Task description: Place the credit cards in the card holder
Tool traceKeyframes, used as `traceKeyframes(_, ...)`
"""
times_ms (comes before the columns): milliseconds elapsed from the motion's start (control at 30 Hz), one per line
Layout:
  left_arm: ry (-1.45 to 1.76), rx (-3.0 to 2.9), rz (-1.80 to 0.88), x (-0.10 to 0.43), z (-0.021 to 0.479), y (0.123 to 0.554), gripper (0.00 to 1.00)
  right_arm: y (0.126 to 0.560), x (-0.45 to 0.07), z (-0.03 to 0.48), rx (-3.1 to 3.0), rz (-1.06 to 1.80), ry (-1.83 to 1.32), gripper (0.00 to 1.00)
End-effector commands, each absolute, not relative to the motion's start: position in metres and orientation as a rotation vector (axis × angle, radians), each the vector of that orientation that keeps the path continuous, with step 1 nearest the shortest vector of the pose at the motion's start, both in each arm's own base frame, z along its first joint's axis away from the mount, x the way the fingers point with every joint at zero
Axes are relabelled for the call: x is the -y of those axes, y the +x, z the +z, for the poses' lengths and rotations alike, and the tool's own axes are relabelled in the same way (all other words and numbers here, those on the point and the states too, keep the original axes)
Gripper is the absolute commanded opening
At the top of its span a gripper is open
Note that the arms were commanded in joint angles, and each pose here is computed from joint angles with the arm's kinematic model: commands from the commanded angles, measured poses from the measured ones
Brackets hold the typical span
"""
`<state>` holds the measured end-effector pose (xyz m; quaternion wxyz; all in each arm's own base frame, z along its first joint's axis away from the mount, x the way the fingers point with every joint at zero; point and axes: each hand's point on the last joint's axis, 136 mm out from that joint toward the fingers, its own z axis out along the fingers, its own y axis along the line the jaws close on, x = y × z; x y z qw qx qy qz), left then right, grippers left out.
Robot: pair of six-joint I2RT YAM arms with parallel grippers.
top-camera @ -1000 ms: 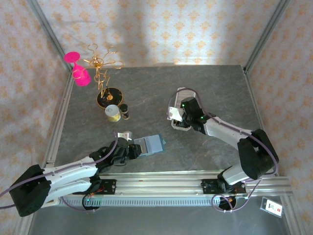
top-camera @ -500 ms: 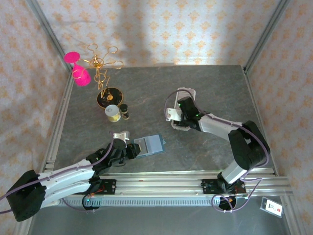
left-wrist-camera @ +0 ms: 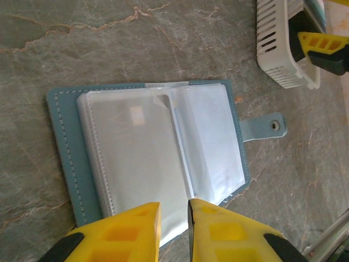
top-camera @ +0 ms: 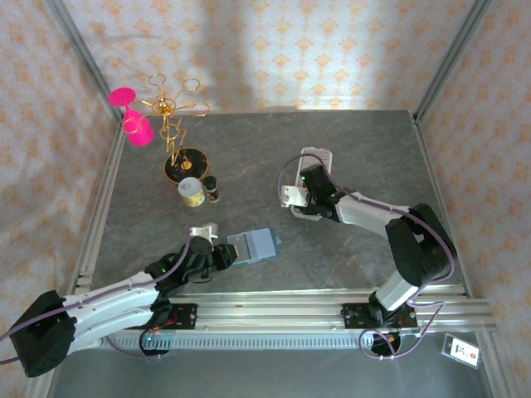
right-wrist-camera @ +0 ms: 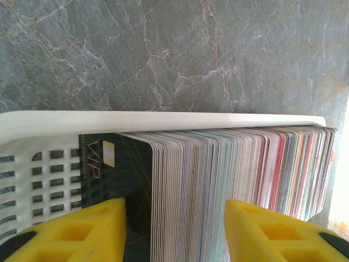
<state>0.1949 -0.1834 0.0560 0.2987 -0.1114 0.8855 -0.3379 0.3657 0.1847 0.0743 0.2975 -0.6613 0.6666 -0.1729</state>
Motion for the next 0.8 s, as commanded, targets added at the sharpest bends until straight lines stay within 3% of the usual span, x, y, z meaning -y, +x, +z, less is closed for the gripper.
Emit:
traceKeyframes(0, -0.306, -2.355, -0.875, 0.179, 0.051, 0.193, 0.21, 0.377, -0.174, 0.098, -1.763, -0.556, -1.688, 0.46)
traceKeyframes(333, -0.311, -2.359, -0.880, 0.179, 0.049, 0.192, 0.20, 0.375, -0.174, 0.104, -1.757, -0.550, -1.680, 0.36)
traceKeyframes(767, -0.305, -2.353, -0.882, 0.180, 0.051, 0.193, 0.20, 0.371, -0.178, 0.120, -1.740, -0.509, -1.641, 0.32)
